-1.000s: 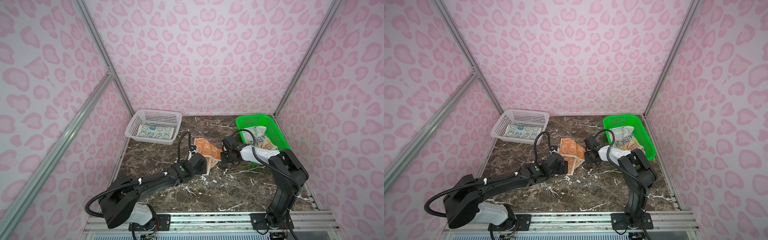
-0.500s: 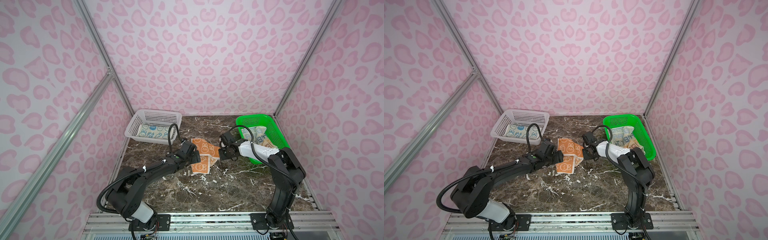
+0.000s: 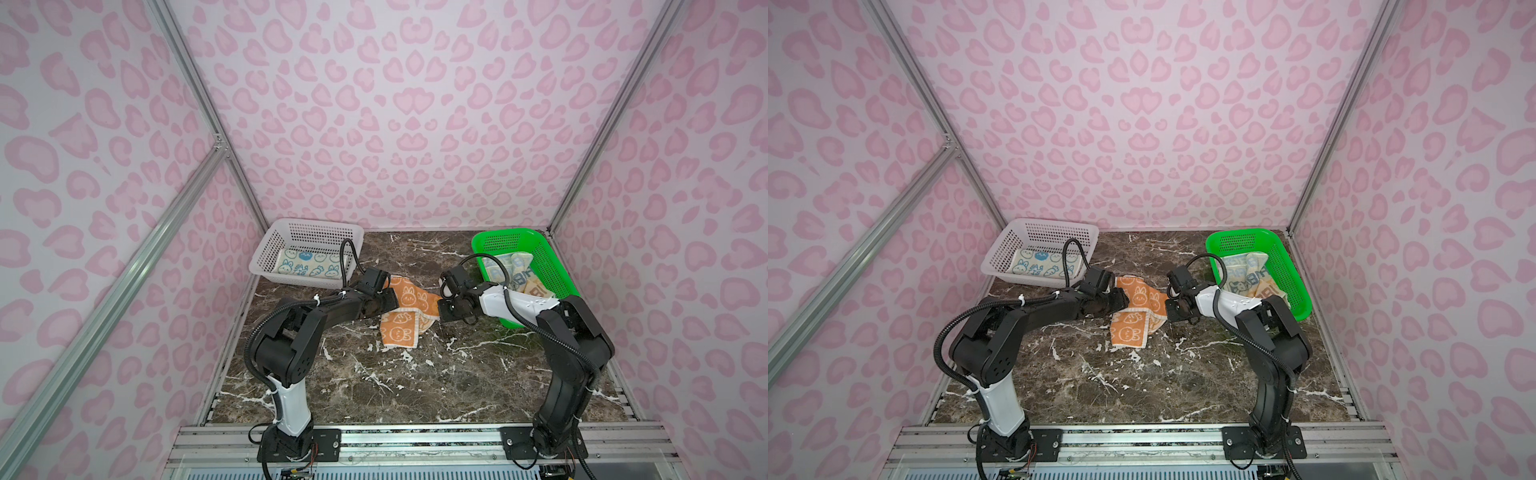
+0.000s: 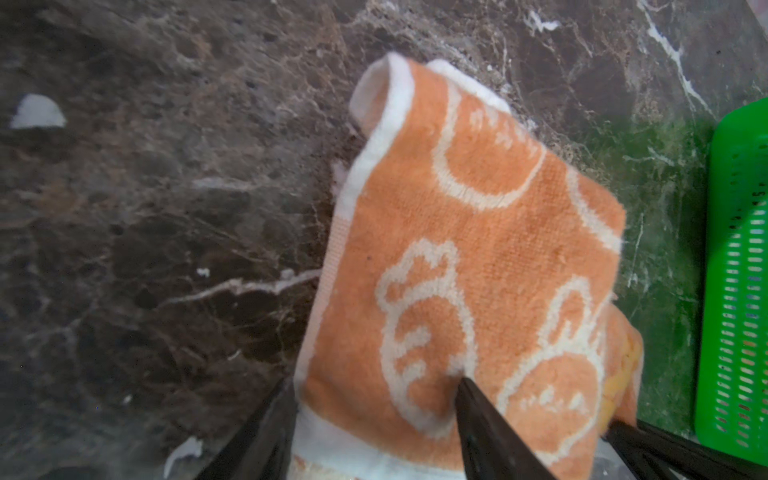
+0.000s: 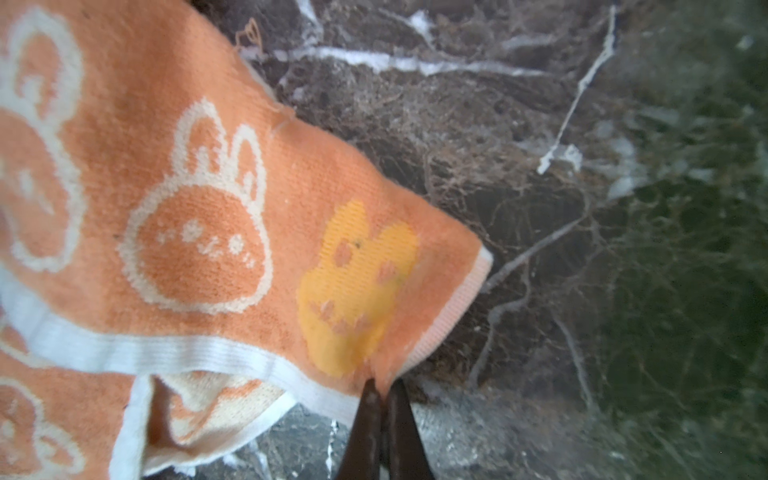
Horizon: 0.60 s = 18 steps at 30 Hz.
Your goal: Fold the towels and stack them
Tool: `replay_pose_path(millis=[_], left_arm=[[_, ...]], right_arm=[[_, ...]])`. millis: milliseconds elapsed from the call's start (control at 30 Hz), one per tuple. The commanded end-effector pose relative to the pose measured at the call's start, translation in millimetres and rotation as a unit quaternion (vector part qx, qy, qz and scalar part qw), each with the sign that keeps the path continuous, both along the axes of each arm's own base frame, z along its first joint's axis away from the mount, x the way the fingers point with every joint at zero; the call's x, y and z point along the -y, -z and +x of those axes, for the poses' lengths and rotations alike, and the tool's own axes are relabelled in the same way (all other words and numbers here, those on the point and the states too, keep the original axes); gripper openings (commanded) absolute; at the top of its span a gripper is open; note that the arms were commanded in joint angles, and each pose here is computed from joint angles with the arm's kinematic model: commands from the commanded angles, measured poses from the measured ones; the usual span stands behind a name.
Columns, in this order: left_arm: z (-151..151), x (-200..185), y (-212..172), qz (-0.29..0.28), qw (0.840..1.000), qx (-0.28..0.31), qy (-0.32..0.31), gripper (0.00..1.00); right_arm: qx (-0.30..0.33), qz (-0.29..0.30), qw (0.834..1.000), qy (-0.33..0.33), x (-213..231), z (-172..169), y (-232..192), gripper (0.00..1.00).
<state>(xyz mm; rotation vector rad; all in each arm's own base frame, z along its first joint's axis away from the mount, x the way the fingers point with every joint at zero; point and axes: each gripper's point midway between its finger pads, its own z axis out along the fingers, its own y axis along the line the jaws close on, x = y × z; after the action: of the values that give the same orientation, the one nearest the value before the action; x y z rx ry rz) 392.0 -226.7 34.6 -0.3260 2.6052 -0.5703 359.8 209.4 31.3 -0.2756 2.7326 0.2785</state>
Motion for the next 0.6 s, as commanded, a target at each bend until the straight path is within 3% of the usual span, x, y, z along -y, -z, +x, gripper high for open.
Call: replay_pose_path(millis=[0, 233, 567], left_arm=[[-1.9, -9.2, 3.8, 0.016, 1.0, -0.008, -0.017, 0.63], [-12.6, -19.4, 11.3, 0.024, 0.999, -0.015, -0.025, 0.62], [-23.1, -26.8, 21.8, 0.054, 0.998, -0.03, -0.013, 0.4]], right_arm=[[0.001, 0.01, 1.0, 0.003, -2.2, 0.6, 0.0, 0.0], [0.004, 0.017, 1.0, 0.006, -2.6, 0.7, -3.0, 0.0], [0.003, 0.014, 1.0, 0.007, -1.8, -0.4, -0.5, 0.0]])
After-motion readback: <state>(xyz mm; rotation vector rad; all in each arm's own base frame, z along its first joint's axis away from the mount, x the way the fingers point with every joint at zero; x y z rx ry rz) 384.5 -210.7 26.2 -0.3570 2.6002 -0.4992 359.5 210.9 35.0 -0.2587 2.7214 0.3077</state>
